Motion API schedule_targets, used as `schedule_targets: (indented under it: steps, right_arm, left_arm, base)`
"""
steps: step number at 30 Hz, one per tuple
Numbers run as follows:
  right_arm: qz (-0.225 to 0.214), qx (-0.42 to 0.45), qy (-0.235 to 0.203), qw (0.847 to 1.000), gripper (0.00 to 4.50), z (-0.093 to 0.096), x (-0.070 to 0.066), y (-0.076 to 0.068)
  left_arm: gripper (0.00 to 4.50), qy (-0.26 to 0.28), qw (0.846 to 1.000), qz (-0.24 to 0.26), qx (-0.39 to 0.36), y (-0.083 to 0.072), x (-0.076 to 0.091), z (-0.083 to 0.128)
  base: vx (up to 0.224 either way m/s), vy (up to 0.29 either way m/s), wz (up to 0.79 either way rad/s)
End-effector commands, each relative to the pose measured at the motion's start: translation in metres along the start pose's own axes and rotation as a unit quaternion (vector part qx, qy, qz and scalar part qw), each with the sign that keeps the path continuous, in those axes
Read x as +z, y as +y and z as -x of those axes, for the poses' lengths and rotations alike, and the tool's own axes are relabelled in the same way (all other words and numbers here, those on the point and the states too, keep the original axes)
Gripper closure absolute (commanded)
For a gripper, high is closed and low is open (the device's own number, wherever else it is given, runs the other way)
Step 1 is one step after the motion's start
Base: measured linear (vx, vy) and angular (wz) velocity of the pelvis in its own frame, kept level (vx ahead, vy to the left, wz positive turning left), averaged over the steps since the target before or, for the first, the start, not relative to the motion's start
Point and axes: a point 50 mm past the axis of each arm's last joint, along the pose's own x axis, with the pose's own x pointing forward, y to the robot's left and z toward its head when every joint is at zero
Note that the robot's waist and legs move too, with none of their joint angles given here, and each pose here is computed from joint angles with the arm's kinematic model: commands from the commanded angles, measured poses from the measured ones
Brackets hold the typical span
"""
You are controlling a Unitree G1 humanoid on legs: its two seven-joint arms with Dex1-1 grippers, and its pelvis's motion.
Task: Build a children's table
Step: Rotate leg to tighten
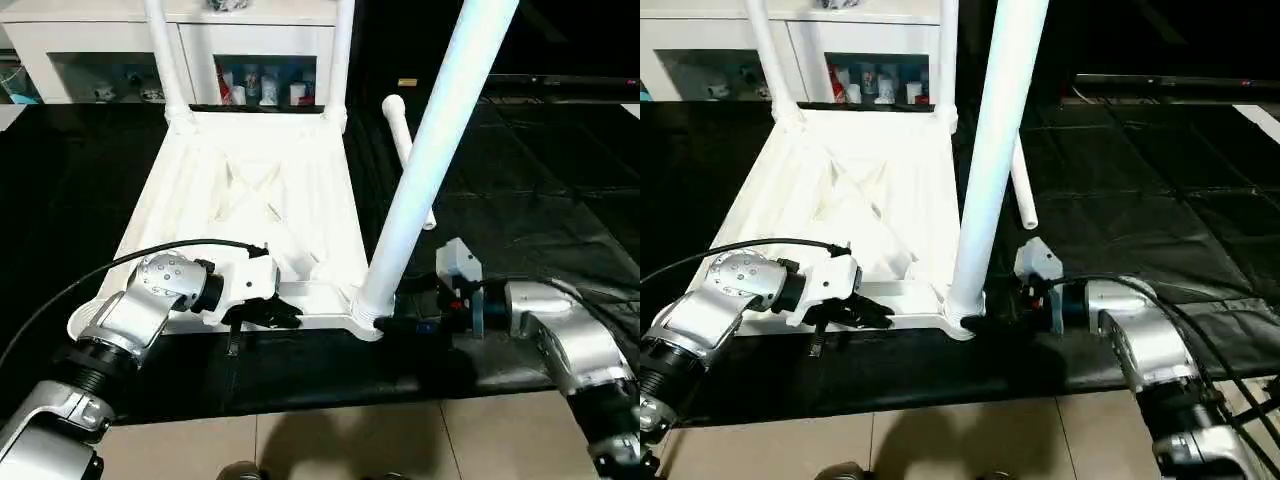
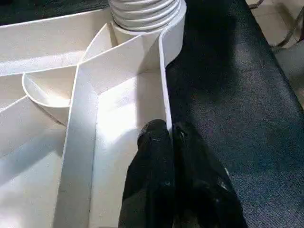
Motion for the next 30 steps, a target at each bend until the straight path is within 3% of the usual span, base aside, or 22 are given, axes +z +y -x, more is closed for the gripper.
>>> schedule_targets:
  steps: [1, 21, 24, 30]
  right_arm:
    - [0.001, 0.011, 0.003, 1.0, 1.19, -0.0005, 0.0, -0.0003]
    - [0.007, 0.028, 0.014, 0.999, 2.66, -0.0043, -0.0064, 0.0028]
    - [-0.001, 0.021, 0.019, 1.0, 2.66, -0.0036, -0.0082, 0.0014]
    - [-0.033, 0.011, 0.009, 0.999, 2.02, -0.0004, -0.0071, -0.003]
  left_arm:
    - [4.5, 0.001, 0.998, -0.033, -0.045, -0.0071, 0.0064, -0.0082]
    - [4.5, 0.009, 0.998, -0.031, -0.045, -0.0053, 0.0047, -0.0071]
    - [4.5, 0.009, 0.998, -0.031, -0.045, -0.0052, 0.0047, -0.007]
    - [4.5, 0.01, 0.998, -0.032, -0.046, -0.0046, 0.0048, -0.0066]
  base:
    - [0.0, 0.0, 0.0]
    - [0.0, 0.0, 0.0]
    - [0.0, 0.0, 0.0]
    - [0.0, 0.0, 0.0]
